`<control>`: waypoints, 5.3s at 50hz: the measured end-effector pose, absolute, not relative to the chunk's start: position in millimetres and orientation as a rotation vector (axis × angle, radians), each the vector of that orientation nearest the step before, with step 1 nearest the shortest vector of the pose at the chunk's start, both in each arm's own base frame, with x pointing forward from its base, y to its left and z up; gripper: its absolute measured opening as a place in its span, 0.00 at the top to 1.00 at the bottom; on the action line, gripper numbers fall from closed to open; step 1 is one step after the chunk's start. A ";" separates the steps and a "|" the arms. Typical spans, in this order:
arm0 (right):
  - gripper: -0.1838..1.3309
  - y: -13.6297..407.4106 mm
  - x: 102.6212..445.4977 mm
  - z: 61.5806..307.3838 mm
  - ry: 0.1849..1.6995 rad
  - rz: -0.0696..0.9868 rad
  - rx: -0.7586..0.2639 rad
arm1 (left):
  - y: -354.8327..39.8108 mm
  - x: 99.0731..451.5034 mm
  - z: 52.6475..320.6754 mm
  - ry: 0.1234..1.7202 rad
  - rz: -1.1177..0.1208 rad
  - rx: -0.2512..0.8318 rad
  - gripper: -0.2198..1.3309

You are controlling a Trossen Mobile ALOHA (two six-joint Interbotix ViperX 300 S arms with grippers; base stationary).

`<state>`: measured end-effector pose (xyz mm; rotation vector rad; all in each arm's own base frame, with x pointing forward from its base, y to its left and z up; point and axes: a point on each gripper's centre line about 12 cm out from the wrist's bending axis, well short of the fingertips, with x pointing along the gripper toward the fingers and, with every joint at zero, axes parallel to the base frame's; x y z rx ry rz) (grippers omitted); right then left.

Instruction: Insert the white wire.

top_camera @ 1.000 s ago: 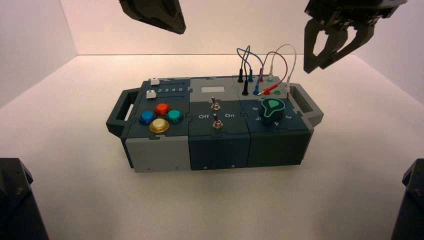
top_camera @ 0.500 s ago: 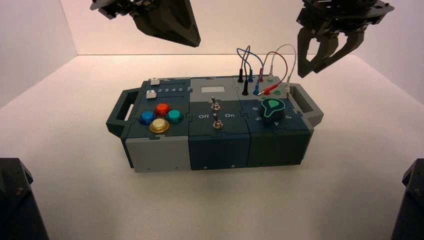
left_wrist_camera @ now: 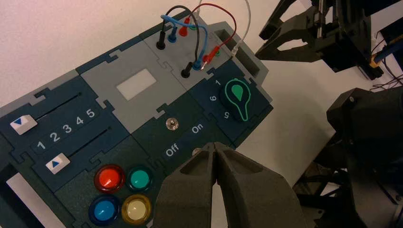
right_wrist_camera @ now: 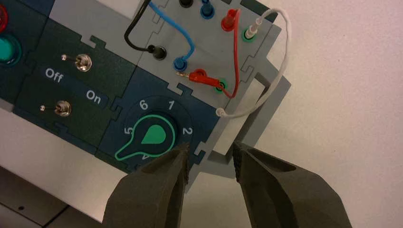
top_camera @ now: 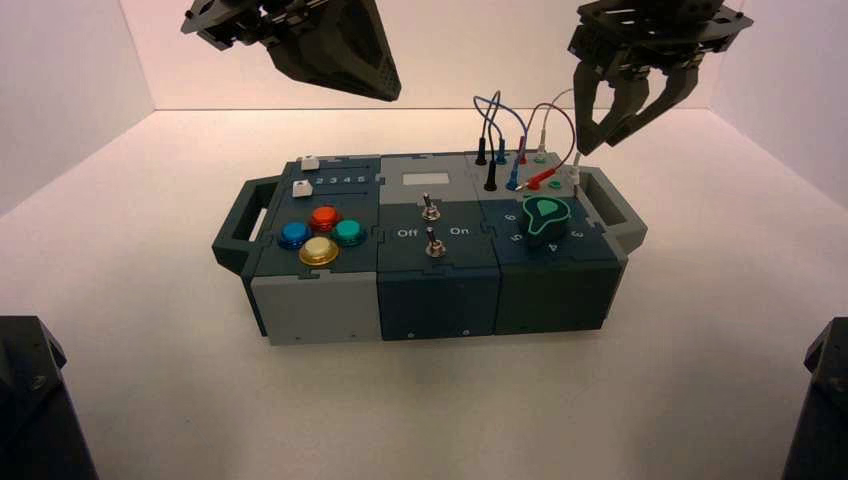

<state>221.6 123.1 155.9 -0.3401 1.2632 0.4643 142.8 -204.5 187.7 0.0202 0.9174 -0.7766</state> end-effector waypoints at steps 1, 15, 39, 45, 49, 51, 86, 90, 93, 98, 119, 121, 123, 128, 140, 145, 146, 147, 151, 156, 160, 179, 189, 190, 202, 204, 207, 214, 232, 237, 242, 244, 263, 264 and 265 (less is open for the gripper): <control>0.24 123.3 222.0 155.5 1.265 0.464 -0.340 | -204.0 142.9 187.1 0.919 -0.774 0.019 0.96; 0.26 126.3 227.1 144.9 1.304 0.461 -0.354 | -204.4 142.9 187.5 0.914 -0.776 0.019 0.96; 0.27 133.8 240.9 134.5 1.371 0.456 -0.375 | -204.2 142.8 187.1 0.914 -0.777 0.020 0.96; 0.26 135.7 244.6 135.8 1.381 0.456 -0.385 | -204.0 142.7 187.3 0.914 -0.777 0.020 0.96; 0.26 136.5 246.8 137.8 1.386 0.455 -0.391 | -204.0 142.7 187.3 0.914 -0.777 0.020 0.96; 0.27 137.2 248.0 139.3 1.388 0.455 -0.392 | -204.0 142.7 187.3 0.914 -0.777 0.020 0.96; 0.27 141.3 258.3 134.1 1.476 0.442 -0.422 | -203.5 143.0 187.4 0.908 -0.778 0.025 0.96; 0.27 141.5 258.7 134.4 1.477 0.442 -0.423 | -203.8 142.8 187.5 0.906 -0.779 0.025 0.96; 0.27 141.7 259.0 133.8 1.480 0.442 -0.424 | -203.8 142.8 187.5 0.906 -0.779 0.025 0.96; 0.27 141.7 259.1 132.4 1.488 0.441 -0.425 | -203.5 142.6 187.4 0.906 -0.780 0.027 0.96; 0.34 142.3 260.2 123.1 1.520 0.436 -0.432 | -203.2 142.4 190.6 0.893 -0.786 0.025 0.96; 0.34 142.6 260.6 123.4 1.518 0.436 -0.431 | -203.2 142.4 190.6 0.893 -0.786 0.025 0.96; 0.34 142.8 261.0 123.3 1.518 0.436 -0.431 | -202.7 142.1 190.8 0.892 -0.786 0.024 0.96; 0.34 144.1 263.4 124.1 1.514 0.437 -0.430 | -202.7 142.0 191.2 0.891 -0.786 0.022 0.96; 0.35 145.5 266.3 121.1 1.521 0.436 -0.434 | -201.9 141.5 190.9 0.890 -0.787 0.024 0.96; 0.39 145.7 266.7 119.2 1.527 0.434 -0.434 | -202.2 141.8 191.4 0.888 -0.788 0.026 0.96; 0.40 145.7 266.7 119.2 1.527 0.435 -0.435 | -201.9 141.6 190.9 0.889 -0.788 0.026 0.96; 0.41 145.6 266.7 118.7 1.528 0.434 -0.436 | -202.2 141.8 191.4 0.888 -0.788 0.026 0.96; 0.44 145.9 267.3 118.1 1.528 0.434 -0.436 | -202.1 141.8 191.4 0.886 -0.789 0.028 0.96; 0.51 145.6 268.0 118.1 1.524 0.430 -0.433 | -201.8 141.6 190.8 0.887 -0.789 0.031 0.96; 0.56 145.8 268.3 117.7 1.523 0.428 -0.430 | -201.8 141.6 190.8 0.887 -0.789 0.031 0.96; 0.78 145.9 269.0 111.1 1.536 0.426 -0.435 | -201.5 142.0 190.8 0.885 -0.788 0.034 0.96; 0.82 145.9 270.4 111.1 1.523 0.426 -0.440 | -201.5 142.1 190.8 0.884 -0.789 0.036 0.96; 0.82 145.7 270.8 111.6 1.519 0.424 -0.443 | -201.5 142.1 190.8 0.884 -0.789 0.036 0.96; 0.82 144.8 273.7 119.8 1.462 0.413 -0.439 | -200.8 141.5 194.2 0.873 -0.793 0.028 0.96; 0.82 144.0 272.0 120.5 1.441 0.414 -0.431 | -201.1 141.7 194.7 0.871 -0.793 0.027 0.96; 0.82 143.3 270.5 121.6 1.421 0.415 -0.423 | -200.8 141.5 194.2 0.873 -0.793 0.028 0.96; 0.82 141.2 266.3 123.6 1.378 0.419 -0.410 | -201.0 141.5 194.1 0.876 -0.792 0.029 0.96; 0.82 140.3 264.3 124.5 1.336 0.421 -0.393 | -205.6 143.7 181.7 0.966 -0.774 0.079 0.96; 0.82 140.9 265.1 124.7 1.327 0.422 -0.390 | -209.3 145.9 180.9 0.975 -0.774 0.090 0.96; 0.82 141.9 265.6 124.8 1.322 0.424 -0.380 | -211.4 147.9 183.7 0.970 -0.776 0.088 0.96; 0.82 141.9 265.5 124.5 1.321 0.424 -0.378 | -211.9 148.3 184.6 0.970 -0.776 0.086 0.96; 0.82 144.6 266.3 125.2 1.313 0.426 -0.346 | -213.3 148.2 184.0 0.986 -0.776 0.097 0.96; 0.82 144.5 265.9 124.9 1.315 0.425 -0.345 | -213.2 148.7 183.7 0.987 -0.774 0.095 0.96; 0.82 144.7 266.3 125.2 1.313 0.426 -0.345 | -213.1 148.6 183.6 0.988 -0.774 0.097 0.96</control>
